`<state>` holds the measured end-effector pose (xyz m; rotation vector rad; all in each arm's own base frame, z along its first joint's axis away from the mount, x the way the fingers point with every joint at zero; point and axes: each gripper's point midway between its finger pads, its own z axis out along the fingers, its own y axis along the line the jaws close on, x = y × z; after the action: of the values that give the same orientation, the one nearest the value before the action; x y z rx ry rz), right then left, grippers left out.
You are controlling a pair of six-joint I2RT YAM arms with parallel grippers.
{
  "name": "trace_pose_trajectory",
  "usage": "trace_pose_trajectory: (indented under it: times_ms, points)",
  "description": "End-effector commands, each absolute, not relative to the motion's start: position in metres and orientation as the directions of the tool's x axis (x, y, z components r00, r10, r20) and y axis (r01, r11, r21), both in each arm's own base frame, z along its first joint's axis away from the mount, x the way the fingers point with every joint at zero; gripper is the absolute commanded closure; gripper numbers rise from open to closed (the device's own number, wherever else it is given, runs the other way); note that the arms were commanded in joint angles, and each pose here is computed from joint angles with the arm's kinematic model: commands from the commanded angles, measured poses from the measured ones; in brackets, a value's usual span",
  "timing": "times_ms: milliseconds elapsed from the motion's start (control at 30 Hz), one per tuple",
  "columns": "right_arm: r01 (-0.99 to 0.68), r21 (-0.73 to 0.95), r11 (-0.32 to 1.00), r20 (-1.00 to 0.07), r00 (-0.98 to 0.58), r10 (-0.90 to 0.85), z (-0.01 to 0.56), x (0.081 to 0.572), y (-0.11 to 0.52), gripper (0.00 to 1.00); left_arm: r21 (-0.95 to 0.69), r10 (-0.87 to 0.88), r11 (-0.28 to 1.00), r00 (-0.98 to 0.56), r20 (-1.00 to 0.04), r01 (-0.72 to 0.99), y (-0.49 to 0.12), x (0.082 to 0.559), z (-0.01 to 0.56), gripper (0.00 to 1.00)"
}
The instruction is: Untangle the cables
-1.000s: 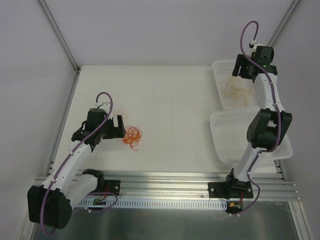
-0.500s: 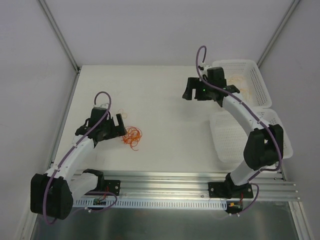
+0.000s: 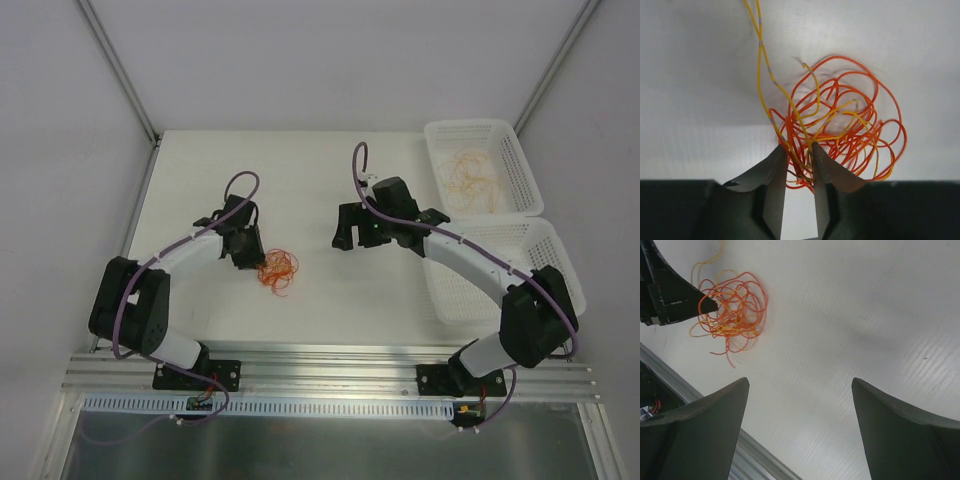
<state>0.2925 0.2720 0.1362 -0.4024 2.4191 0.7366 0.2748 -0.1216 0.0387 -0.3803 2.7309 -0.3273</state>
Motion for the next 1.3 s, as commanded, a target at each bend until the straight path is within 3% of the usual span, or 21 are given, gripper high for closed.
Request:
trace_pose_trajectory:
  times_ms: [0, 67, 233, 333, 367, 467, 500, 700, 1000, 1267]
  points:
    - [-0.447, 0.4, 0.8, -0.691, -0.721, -0.057, 0.17, 0.294, 0.268, 0.12, -0.316, -0.141, 0.948, -0.929, -0.343, -0.027, -0.168, 0.274, 0.052, 0.77]
    - [-0.458, 0.38, 0.804, -0.705, -0.706, -0.069, 0.175, 0.289, 0.262, 0.12, -0.351, -0.058, 0.934, -0.946, -0.318, 0.06, -0.188, 0.262, 0.051, 0.86]
    - [-0.463, 0.341, 0.818, -0.716, -0.692, -0.093, 0.176, 0.283, 0.249, 0.12, -0.394, 0.198, 0.861, -0.927, -0.319, 0.32, -0.221, 0.22, 0.051, 0.85]
    - [-0.484, 0.34, 0.807, -0.716, -0.69, -0.112, 0.178, 0.281, 0.252, 0.12, -0.363, 0.19, 0.877, -0.921, -0.341, 0.315, -0.206, 0.208, 0.052, 0.75]
    - [-0.495, 0.337, 0.801, -0.716, -0.687, -0.123, 0.178, 0.281, 0.254, 0.12, -0.345, 0.178, 0.886, -0.915, -0.363, 0.309, -0.201, 0.21, 0.054, 0.65]
    - [-0.516, 0.335, 0.789, -0.702, -0.694, -0.156, 0.174, 0.283, 0.265, 0.12, -0.304, 0.131, 0.912, -0.897, -0.423, 0.277, -0.189, 0.214, 0.066, 0.55]
    - [-0.511, 0.338, 0.79, -0.676, -0.716, -0.174, 0.163, 0.284, 0.269, 0.12, -0.3, 0.112, 0.918, -0.894, -0.433, 0.26, -0.187, 0.216, 0.069, 0.44]
    - [-0.498, 0.353, 0.792, -0.618, -0.76, -0.202, 0.137, 0.284, 0.288, 0.14, -0.368, 0.048, 0.904, -0.907, -0.419, 0.217, -0.198, 0.216, 0.082, 0.24]
    - [-0.453, 0.431, 0.781, -0.572, -0.806, -0.152, 0.104, 0.305, 0.32, 0.36, -0.418, -0.103, 0.907, -0.939, -0.329, 0.047, -0.2, 0.208, 0.069, 0.24]
    - [-0.366, 0.491, 0.791, -0.55, -0.834, -0.044, 0.086, 0.325, 0.344, 0.5, -0.431, -0.122, 0.902, -0.94, -0.319, 0.029, -0.205, 0.211, 0.064, 0.25]
